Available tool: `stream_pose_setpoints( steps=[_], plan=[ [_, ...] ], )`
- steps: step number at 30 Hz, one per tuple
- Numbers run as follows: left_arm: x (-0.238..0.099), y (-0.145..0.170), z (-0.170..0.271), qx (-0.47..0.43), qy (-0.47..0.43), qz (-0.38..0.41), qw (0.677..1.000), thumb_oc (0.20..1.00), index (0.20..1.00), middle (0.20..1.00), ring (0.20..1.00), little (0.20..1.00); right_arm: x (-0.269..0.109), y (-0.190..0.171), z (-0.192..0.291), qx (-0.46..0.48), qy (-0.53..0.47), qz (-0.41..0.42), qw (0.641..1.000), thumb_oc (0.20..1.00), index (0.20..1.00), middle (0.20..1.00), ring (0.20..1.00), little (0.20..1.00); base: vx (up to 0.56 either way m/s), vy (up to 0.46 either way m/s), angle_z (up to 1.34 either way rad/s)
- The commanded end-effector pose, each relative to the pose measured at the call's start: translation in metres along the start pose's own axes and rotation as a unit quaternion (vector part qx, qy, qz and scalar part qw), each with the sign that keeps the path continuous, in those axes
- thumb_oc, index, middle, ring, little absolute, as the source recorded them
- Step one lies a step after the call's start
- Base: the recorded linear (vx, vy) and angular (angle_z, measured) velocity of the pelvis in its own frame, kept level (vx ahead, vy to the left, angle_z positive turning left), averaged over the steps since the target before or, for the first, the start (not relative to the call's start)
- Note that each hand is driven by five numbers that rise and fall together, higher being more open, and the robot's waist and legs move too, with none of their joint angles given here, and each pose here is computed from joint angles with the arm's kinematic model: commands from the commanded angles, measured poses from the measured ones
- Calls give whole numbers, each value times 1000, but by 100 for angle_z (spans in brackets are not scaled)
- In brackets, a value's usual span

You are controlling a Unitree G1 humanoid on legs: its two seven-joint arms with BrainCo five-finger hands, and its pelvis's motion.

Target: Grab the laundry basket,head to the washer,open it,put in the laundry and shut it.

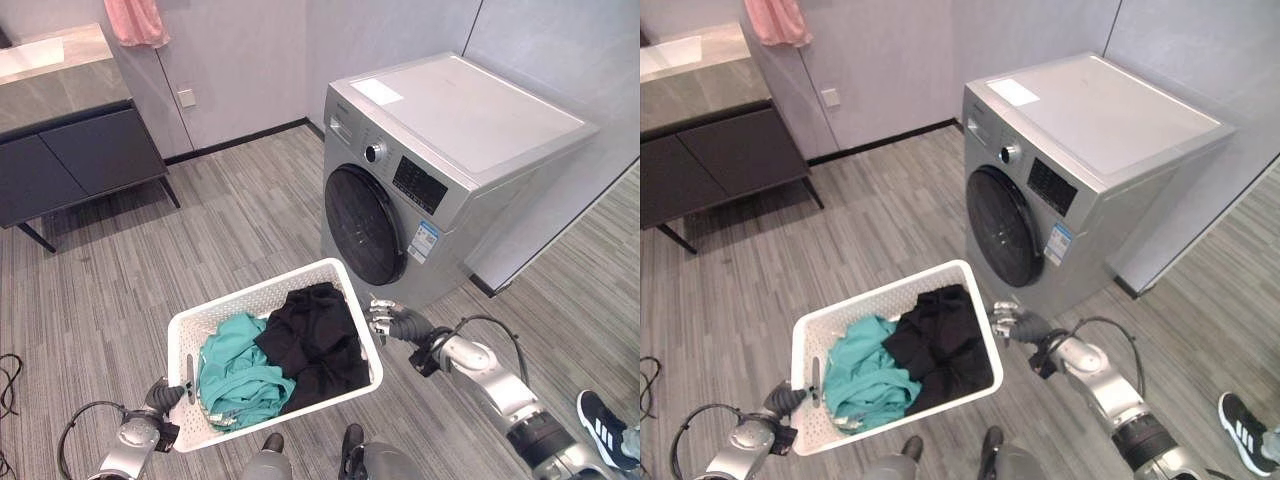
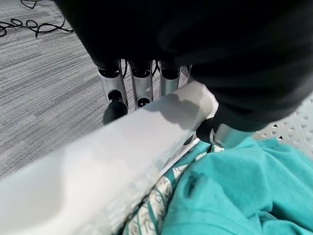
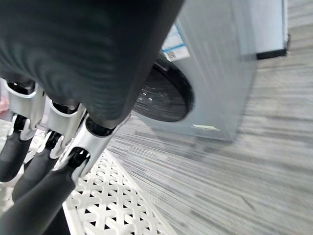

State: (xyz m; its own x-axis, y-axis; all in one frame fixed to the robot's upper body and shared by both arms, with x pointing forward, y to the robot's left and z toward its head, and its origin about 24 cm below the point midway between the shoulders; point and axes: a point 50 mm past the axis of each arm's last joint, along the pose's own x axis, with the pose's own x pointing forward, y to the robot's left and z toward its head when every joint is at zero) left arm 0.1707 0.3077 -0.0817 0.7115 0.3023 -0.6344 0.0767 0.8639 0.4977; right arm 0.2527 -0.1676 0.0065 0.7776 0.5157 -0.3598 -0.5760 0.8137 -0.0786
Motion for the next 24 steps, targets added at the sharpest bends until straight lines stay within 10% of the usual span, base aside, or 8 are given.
stream_pose_setpoints(
  steps=[1,24],
  plan=[
    [10,4,61,-15,-121,10,992,200,200,200,200,200,13,18,50,-7,-133,36,990,200,200,200,200,200,0,0,0],
    [21,-5,94,30,-142,-11,989,200,200,200,200,200,-28,-3,21,17,-97,-14,995,200,200,200,200,200,103,-126,8]
  ],
)
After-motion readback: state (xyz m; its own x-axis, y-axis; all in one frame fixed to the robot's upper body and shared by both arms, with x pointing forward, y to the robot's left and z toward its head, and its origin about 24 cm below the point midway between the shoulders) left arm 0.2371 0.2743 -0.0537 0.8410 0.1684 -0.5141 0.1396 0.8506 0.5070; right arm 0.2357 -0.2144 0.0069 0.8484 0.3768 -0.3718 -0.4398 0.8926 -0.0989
